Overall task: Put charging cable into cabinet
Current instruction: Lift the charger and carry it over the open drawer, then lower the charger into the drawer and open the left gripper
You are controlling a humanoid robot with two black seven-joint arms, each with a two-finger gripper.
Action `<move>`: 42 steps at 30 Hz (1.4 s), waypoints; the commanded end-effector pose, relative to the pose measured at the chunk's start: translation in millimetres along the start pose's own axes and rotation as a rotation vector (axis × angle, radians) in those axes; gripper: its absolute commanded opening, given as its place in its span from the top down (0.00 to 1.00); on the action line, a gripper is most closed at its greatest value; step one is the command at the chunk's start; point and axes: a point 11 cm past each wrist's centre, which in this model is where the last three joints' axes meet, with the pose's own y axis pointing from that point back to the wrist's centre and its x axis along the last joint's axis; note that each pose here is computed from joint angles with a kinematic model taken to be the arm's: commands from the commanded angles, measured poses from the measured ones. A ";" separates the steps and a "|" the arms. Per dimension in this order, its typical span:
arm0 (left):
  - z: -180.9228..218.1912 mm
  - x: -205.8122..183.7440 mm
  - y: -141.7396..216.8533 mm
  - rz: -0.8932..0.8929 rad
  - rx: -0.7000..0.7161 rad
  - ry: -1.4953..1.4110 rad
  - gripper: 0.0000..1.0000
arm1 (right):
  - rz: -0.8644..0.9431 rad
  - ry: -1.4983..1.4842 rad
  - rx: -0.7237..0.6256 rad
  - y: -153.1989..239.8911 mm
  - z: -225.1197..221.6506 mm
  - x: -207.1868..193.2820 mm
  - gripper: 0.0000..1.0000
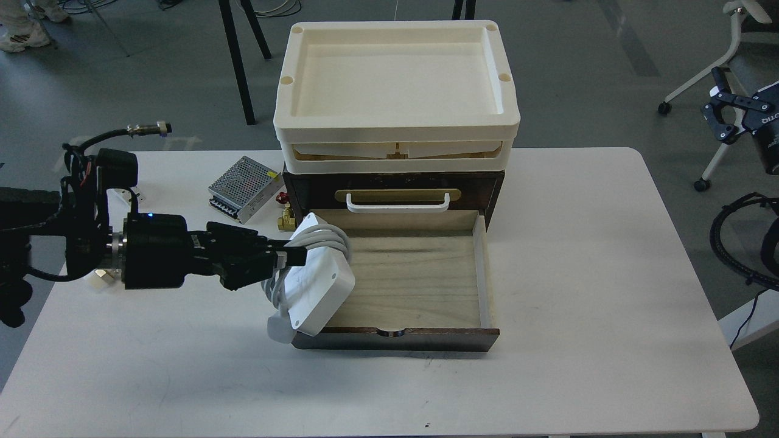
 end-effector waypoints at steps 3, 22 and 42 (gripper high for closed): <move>-3.3 2.3 -29.7 0.030 -0.071 0.057 1.00 | -0.001 0.000 -0.002 0.0 0.5 -0.4 0.00; -92.5 -31.2 -66.1 0.019 0.092 0.252 1.00 | 0.006 0.000 -0.007 3.3 2.3 2.3 0.00; -97.6 -29.2 -85.6 0.060 0.067 0.313 0.62 | 0.005 -0.002 -0.007 3.2 2.4 1.9 0.00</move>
